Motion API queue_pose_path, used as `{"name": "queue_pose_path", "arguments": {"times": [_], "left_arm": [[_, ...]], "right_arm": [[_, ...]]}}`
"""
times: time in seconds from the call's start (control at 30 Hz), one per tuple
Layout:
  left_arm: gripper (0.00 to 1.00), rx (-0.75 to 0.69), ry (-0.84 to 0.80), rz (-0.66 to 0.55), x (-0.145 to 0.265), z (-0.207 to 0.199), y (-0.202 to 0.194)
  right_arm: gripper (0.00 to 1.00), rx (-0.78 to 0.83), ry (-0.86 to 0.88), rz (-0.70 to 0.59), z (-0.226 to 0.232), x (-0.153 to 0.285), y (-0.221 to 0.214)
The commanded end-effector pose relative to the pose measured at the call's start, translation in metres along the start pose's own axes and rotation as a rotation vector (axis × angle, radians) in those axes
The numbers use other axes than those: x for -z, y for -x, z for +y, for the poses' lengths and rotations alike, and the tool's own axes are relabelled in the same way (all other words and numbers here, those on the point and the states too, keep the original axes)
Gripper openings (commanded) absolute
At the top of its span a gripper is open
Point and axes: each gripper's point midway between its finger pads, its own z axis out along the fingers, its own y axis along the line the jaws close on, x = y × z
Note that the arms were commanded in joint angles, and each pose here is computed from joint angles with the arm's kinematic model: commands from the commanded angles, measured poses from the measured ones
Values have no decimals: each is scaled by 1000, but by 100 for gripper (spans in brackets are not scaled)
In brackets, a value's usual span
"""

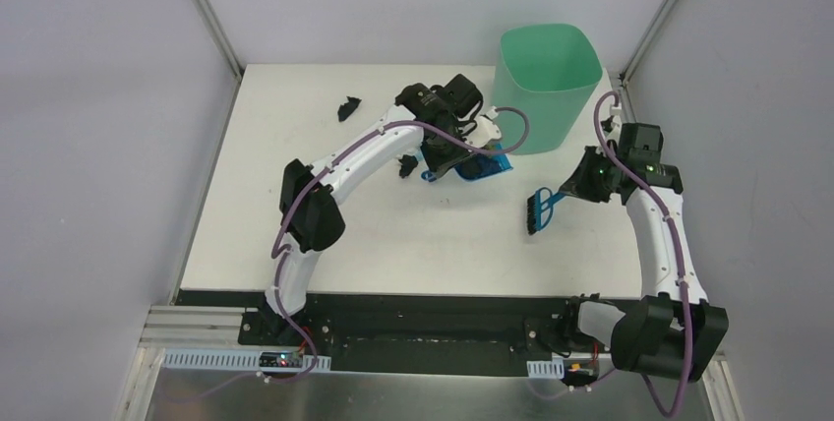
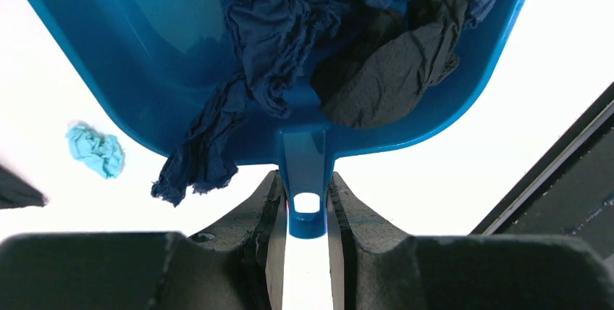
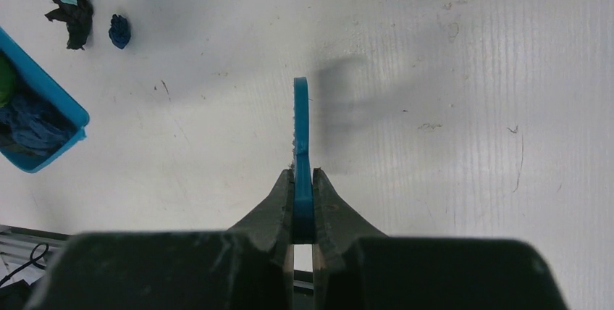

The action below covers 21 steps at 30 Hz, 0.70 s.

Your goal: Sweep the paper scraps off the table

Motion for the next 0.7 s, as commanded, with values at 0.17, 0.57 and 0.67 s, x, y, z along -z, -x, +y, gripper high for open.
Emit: {"name": "queue_pose_path", "arguments": {"times": [0.17, 0.57, 0.67], "left_arm": [[0, 66, -90, 25, -6, -14, -8], [0, 35, -93, 16, 31, -34, -48], [0, 25, -101, 34, 33, -38, -58]], "right_arm": [[0, 115, -127, -207, -18, 20, 63], [0, 150, -315, -356, -68, -10, 194], [0, 169, -355, -403, -80, -21, 226]]}}
